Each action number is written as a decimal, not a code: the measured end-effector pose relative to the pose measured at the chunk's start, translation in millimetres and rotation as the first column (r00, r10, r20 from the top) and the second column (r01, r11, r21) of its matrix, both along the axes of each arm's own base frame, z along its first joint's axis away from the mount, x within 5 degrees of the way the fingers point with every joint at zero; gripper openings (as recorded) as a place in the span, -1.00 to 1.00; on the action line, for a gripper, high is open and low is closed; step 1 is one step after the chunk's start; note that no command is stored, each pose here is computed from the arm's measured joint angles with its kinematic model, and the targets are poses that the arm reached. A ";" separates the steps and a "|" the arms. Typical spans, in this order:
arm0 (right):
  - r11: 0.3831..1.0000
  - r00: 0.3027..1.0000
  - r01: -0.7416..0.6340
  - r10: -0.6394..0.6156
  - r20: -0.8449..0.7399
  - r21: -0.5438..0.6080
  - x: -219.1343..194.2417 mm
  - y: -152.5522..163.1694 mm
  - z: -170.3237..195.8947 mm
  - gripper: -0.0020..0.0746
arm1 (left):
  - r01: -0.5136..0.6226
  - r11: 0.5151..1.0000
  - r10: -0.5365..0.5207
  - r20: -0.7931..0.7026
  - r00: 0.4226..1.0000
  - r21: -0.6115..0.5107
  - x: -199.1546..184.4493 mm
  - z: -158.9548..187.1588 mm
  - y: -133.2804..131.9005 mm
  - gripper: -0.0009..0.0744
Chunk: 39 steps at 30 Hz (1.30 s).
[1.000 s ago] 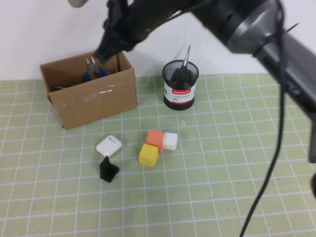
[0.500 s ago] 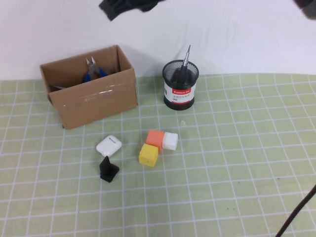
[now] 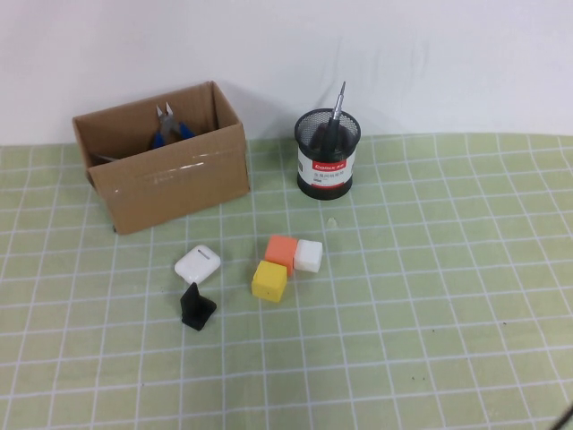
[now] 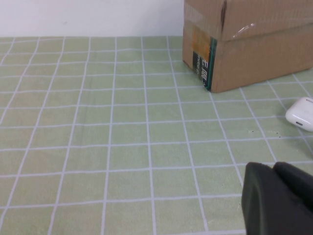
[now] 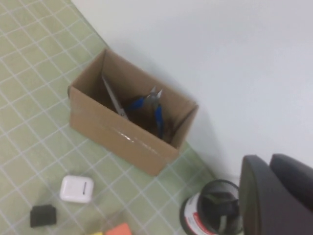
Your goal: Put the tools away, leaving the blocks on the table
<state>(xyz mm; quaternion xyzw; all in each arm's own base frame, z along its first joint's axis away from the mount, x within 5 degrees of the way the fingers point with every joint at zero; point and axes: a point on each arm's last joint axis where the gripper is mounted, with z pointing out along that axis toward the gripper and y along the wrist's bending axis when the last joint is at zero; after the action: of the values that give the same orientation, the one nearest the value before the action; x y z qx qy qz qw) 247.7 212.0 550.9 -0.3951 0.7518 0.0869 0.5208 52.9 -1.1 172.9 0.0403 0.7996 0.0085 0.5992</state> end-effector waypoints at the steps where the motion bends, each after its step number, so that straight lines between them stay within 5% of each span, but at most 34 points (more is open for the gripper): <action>1: 1.000 1.000 -0.007 0.007 0.007 -0.012 -6.4 -5.7 2.4 -0.97 | 0.000 1.000 0.000 0.000 1.000 0.000 0.0 0.0 0.0 -0.99; 12: 0.990 0.999 0.037 -0.033 0.032 -0.136 -87.2 -92.0 -56.0 -0.97 | 0.000 1.000 0.000 0.000 1.000 0.000 0.0 0.0 0.0 -0.98; 19: 0.967 0.972 0.234 -0.235 -0.001 0.095 -113.2 -149.2 -151.6 -0.97 | 0.000 1.000 0.000 0.000 1.000 0.000 0.0 0.0 0.0 -0.98; 27: 0.810 0.844 0.517 -0.536 -0.009 0.275 -153.9 -196.5 -253.8 -0.97 | 0.000 1.000 0.000 0.000 1.000 0.000 0.0 0.0 0.0 -0.98; 29: 0.759 0.778 0.515 -0.609 0.153 0.399 -161.5 -205.0 -257.2 -0.97 | 0.000 1.000 0.000 0.000 1.000 0.000 0.0 0.0 0.0 -0.98; 30: 0.762 0.793 0.566 -0.607 0.043 0.316 -168.6 -205.0 -282.3 -0.97 | 0.000 1.000 0.000 0.000 1.000 0.000 0.0 0.0 0.0 -0.98; 34: 0.720 0.741 0.585 -0.661 0.114 0.373 -181.2 -210.4 -315.7 -0.97 | 0.000 1.000 0.000 0.000 1.000 0.000 0.0 0.0 0.0 -0.98; 35: 0.701 0.690 0.545 -0.687 0.229 0.461 -183.6 -213.4 -311.2 -0.97 | 0.000 1.000 0.000 0.000 1.000 0.000 0.0 0.0 0.0 -0.99; 39: 0.702 0.710 0.572 -0.683 0.172 0.425 -191.4 -212.2 -352.2 -0.97 | 0.000 1.000 0.000 0.000 1.000 0.000 0.0 0.0 0.0 -0.98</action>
<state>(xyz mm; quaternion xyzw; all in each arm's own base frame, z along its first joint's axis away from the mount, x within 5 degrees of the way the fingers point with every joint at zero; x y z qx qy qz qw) 56.4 -0.2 198.7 -0.0231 0.7208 -0.0341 0.6919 52.9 -1.1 172.9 0.0403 0.7996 0.0085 0.5992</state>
